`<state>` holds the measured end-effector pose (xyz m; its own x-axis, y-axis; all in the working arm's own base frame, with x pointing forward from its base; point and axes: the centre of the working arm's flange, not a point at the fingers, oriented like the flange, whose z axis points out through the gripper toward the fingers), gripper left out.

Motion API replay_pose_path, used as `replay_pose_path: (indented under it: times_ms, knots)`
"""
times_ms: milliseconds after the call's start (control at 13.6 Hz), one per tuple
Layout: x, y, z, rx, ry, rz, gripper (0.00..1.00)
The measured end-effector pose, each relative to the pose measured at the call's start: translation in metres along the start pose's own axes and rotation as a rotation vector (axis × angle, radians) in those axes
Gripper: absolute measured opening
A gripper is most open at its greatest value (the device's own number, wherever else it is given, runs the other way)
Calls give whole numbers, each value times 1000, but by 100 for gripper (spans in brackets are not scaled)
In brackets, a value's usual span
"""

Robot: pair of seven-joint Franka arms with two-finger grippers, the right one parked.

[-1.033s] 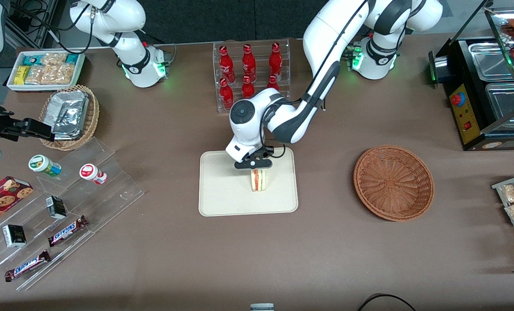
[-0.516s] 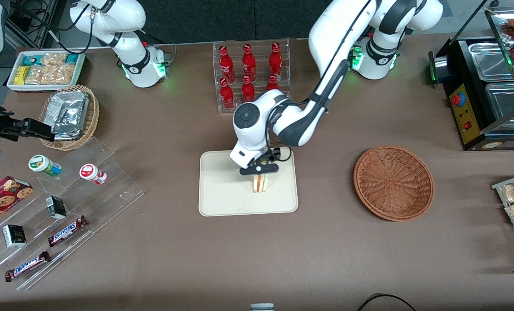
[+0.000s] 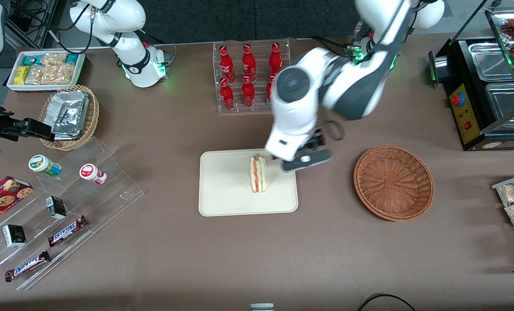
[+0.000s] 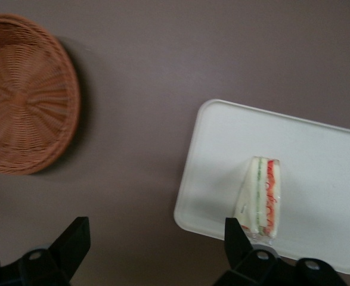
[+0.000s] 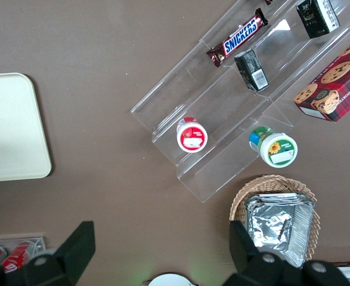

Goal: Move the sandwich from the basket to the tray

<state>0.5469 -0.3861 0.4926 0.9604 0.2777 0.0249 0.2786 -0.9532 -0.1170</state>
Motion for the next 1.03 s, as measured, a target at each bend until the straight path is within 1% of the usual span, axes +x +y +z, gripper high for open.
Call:
replay_pose_path:
  times_ms: [221, 369, 443, 664, 811, 1033]
  knots:
    - [24, -62, -36, 30, -32, 12, 100]
    - [41, -103, -52, 36, -57, 33, 100]
    - [50, -125, -59, 34, -72, 51, 100]
    - [63, -200, -75, 5, -104, 140, 100]
    - [61, -244, -77, -14, -121, 212, 100]
    - [56, -303, -75, -28, -137, 288, 100]
